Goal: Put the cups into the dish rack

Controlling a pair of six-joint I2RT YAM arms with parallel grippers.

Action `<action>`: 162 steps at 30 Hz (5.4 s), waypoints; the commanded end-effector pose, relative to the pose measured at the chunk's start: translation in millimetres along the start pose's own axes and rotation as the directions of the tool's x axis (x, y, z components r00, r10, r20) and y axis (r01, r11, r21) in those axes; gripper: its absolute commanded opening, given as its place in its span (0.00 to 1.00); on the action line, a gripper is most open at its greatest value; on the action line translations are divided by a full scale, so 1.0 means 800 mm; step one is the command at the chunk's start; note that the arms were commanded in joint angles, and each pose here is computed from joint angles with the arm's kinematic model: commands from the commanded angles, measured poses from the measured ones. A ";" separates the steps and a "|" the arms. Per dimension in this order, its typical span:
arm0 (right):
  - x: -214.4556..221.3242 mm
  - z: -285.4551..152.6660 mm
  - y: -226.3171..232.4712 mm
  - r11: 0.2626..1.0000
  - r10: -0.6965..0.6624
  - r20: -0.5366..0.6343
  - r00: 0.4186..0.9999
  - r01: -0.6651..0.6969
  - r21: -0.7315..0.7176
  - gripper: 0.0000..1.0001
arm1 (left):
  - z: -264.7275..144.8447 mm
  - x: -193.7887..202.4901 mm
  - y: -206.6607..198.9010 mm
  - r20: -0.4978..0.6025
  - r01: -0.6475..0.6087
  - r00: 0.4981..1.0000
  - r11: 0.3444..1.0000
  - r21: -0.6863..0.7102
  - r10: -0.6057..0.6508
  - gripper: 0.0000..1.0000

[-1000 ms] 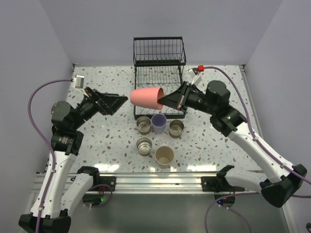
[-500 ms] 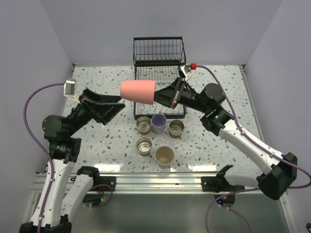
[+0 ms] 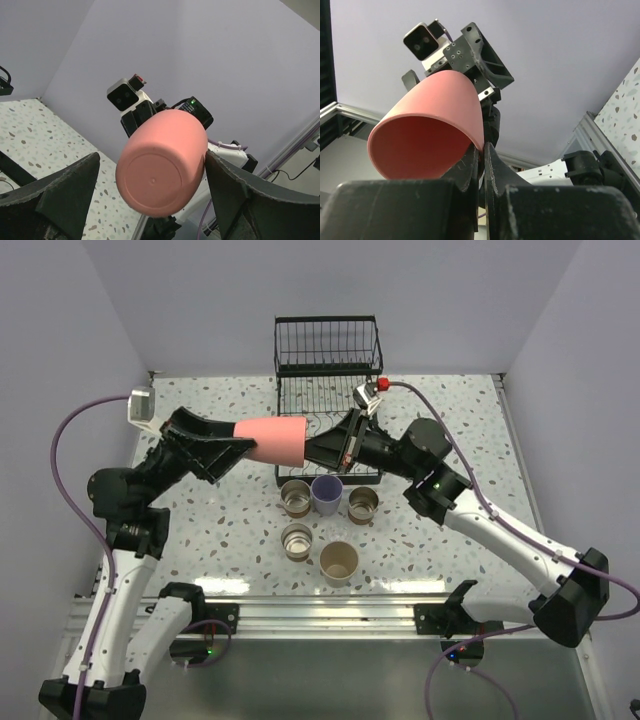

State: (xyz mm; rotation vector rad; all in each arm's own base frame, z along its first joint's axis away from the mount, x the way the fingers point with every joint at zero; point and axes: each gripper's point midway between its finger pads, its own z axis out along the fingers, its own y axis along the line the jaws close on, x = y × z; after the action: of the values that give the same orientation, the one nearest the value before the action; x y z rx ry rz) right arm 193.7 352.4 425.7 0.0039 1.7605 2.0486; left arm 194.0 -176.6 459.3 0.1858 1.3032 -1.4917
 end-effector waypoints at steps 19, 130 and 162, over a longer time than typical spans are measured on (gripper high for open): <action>-0.018 0.010 0.039 0.984 -0.017 0.080 0.997 0.031 -0.177 0.00 | 0.007 -0.012 -0.018 -0.020 -0.038 0.999 0.999 0.011 0.038 0.95; -0.075 -0.266 -0.153 0.229 -0.454 -0.110 0.884 0.235 0.944 0.98 | 0.134 0.104 0.570 -0.431 -0.550 0.809 0.257 -0.795 0.399 0.07; -0.064 -0.251 -0.163 0.283 -0.427 -0.134 0.894 0.273 0.920 0.97 | 0.125 0.078 0.498 -0.466 -0.535 0.838 0.261 -0.803 0.284 1.00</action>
State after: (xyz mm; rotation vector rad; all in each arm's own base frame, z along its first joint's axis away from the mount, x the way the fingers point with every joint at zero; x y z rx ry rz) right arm 220.9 150.4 274.9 0.1263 2.3276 0.4418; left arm 545.1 -217.7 151.6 -0.0087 1.9757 -0.0421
